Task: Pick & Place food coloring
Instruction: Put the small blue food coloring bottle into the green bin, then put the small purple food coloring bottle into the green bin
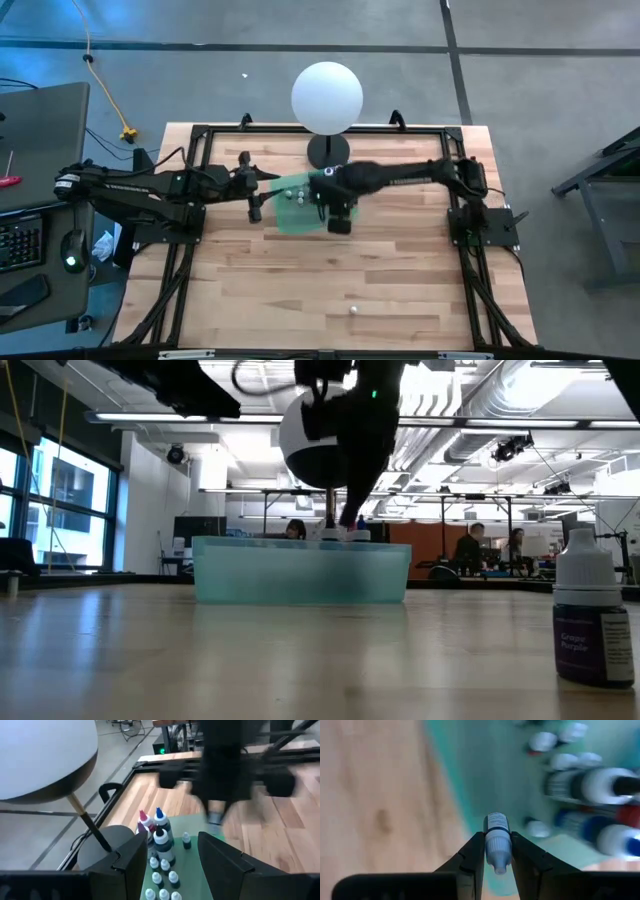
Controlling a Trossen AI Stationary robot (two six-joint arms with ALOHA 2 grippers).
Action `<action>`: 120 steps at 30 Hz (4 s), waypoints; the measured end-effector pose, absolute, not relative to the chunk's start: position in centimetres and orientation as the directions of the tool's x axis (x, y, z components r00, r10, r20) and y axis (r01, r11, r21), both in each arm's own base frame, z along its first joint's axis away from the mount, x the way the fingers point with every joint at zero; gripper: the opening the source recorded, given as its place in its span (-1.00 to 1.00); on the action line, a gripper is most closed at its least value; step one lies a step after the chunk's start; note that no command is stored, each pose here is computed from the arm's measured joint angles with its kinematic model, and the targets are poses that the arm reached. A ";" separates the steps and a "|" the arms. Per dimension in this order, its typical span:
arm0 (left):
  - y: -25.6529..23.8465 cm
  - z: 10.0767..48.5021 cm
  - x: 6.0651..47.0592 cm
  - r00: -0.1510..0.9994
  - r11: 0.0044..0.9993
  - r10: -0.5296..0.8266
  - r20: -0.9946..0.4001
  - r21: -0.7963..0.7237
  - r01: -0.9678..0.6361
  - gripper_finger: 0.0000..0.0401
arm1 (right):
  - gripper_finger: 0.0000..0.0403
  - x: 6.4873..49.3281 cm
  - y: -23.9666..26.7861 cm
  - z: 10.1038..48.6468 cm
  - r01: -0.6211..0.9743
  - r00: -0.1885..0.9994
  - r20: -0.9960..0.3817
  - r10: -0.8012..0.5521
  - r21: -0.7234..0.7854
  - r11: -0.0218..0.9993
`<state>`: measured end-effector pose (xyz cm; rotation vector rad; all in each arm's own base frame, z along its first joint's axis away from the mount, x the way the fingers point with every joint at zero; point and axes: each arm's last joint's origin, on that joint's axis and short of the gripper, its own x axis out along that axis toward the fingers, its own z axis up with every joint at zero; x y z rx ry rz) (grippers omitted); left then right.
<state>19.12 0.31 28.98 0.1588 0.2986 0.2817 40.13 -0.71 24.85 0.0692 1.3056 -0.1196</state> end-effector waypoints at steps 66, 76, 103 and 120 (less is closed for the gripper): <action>0.3 27.7 18.7 0.872 0.950 0.295 -0.391 0.220 -0.223 -0.15 | -0.41 41.5 -3.9 21.3 0.117 -0.033 -0.999 0.017 0.014 0.993; 0.3 27.7 18.7 0.872 0.954 0.295 -0.391 0.170 -0.247 -0.15 | -0.42 40.8 3.2 26.5 0.062 -0.081 -0.997 0.012 0.007 0.998; 0.2 27.7 18.7 0.885 0.971 0.239 -0.400 0.102 -0.216 -0.15 | -0.41 38.6 26.0 20.5 -0.056 0.122 -0.988 0.090 0.083 0.995; 0.2 27.6 18.7 0.883 0.970 0.240 -0.404 0.057 -0.238 -0.15 | -0.41 38.6 25.4 18.3 -0.059 0.027 -1.000 0.006 0.004 0.998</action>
